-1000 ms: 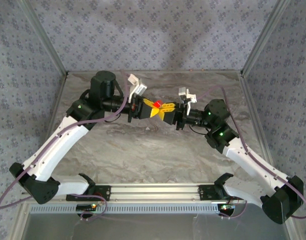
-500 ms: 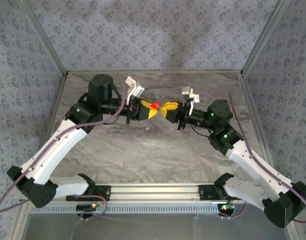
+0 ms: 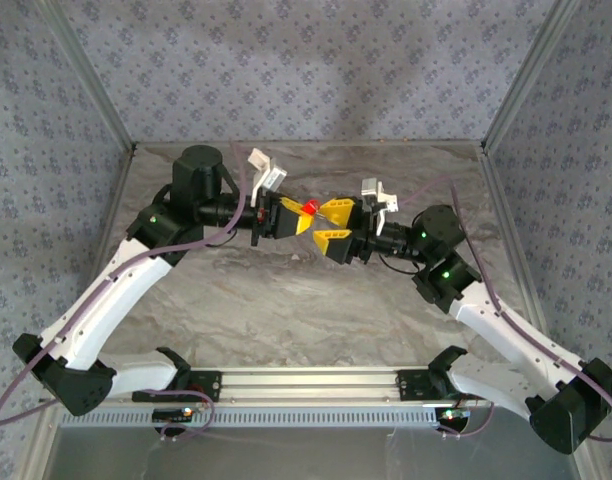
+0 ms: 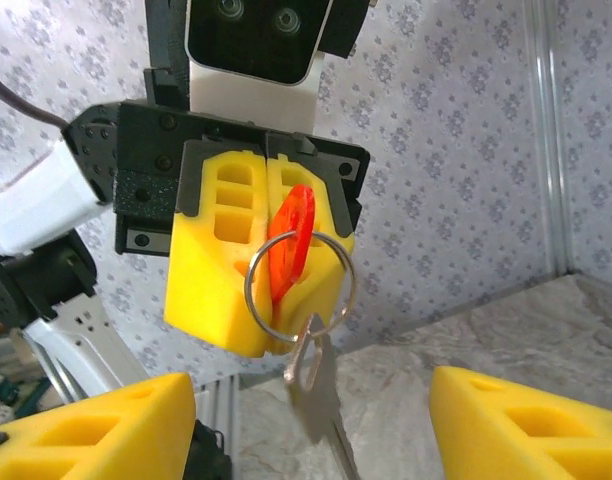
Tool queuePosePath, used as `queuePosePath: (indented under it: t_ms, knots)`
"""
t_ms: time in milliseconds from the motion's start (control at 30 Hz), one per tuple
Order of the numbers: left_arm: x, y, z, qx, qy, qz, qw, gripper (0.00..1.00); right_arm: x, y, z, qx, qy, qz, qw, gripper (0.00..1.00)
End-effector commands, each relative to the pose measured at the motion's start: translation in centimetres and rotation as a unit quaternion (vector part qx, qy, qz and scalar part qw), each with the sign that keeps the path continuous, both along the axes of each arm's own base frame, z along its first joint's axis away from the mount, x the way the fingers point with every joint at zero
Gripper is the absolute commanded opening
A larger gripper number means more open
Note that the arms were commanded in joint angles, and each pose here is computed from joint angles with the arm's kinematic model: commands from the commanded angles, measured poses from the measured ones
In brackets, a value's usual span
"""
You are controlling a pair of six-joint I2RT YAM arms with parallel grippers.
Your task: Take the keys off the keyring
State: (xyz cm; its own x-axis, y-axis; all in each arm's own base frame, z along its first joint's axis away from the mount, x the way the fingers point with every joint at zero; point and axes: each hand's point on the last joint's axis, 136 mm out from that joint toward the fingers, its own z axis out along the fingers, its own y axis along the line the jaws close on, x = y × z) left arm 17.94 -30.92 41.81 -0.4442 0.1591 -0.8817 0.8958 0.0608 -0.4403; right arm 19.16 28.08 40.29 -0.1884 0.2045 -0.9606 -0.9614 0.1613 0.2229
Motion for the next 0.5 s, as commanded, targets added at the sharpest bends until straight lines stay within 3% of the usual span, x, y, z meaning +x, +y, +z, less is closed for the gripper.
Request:
queuePosePath:
  t_ms: [0,267,467]
  knots:
    - [-0.9,0.1,2.1,-0.024,-0.012,-0.019,0.999,0.0,-1.0,-0.4,1.6,0.023,-0.035,0.008,0.999,0.73]
    - [-1.2,-0.3,2.5,-0.026,-0.008,-0.029,0.999,0.0,-0.9,-0.3,2.5,0.043,-0.057,-0.001,0.997,0.76]
    - [-1.4,-0.4,2.7,-0.031,-0.008,-0.032,0.999,0.0,-1.6,0.2,3.0,0.049,-0.069,0.021,0.996,0.72]
